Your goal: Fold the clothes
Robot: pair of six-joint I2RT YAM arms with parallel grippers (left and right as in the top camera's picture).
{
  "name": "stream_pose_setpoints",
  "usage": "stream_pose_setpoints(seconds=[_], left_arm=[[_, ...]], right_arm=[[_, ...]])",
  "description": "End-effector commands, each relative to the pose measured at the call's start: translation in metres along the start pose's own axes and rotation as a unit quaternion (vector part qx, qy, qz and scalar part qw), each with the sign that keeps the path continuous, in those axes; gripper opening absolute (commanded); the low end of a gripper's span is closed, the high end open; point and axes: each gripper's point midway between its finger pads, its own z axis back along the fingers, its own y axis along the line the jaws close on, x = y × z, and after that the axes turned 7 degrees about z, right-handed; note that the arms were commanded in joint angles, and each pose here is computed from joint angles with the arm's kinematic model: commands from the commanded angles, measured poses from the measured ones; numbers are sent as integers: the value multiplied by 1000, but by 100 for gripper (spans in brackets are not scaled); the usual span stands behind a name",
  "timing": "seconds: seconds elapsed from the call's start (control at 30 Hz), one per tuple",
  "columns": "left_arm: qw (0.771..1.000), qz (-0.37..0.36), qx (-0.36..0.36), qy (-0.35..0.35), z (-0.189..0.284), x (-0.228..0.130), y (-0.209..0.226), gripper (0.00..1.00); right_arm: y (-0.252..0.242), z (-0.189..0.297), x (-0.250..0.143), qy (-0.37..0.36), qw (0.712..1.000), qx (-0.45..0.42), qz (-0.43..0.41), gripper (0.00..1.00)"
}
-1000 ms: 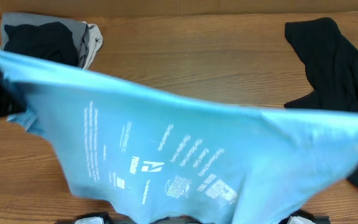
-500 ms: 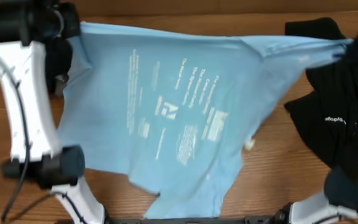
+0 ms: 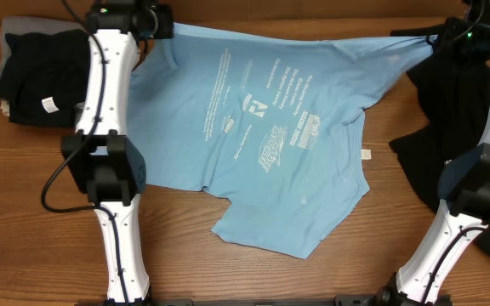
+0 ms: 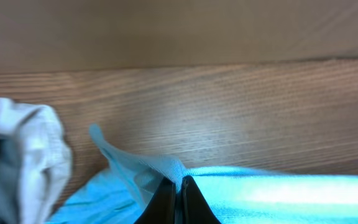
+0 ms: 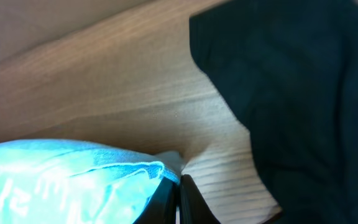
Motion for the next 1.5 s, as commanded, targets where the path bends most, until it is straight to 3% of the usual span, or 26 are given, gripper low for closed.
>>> stream_pose_setpoints(seconds=[0.0, 0.23, 0.47, 0.63, 0.97, 1.3, 1.37, 1.43, 1.47], left_arm=[[1000, -8, 21, -5, 5, 4, 14, 4], [998, 29, 50, 37, 36, -9, 61, 4], [992, 27, 69, 101, 55, -39, 99, 4], [985, 1, 79, 156, 58, -64, 102, 4], [971, -16, 97, 218, 63, -94, 108, 4], [953, -14, 81, 291, 58, -130, 94, 5], [950, -18, 79, 302, 57, -136, 88, 13], [947, -20, 77, 311, 59, -140, 84, 39], [946, -21, 77, 316, 60, -142, 83, 56]], right_arm=[[12, 15, 1, -5, 1000, 26, -6, 4], [48, 41, -34, 56, 994, 97, -16, 4], [72, 48, -74, 141, 985, 103, 2, 4], [68, 40, -93, 186, 981, 60, -10, 4], [48, -11, -170, 308, 949, 42, -48, 4], [38, -40, -197, 324, 944, 34, -51, 4], [38, -41, -198, 324, 944, 34, -51, 8], [38, -41, -198, 323, 944, 35, -49, 21], [38, -41, -197, 323, 944, 35, -49, 33]])
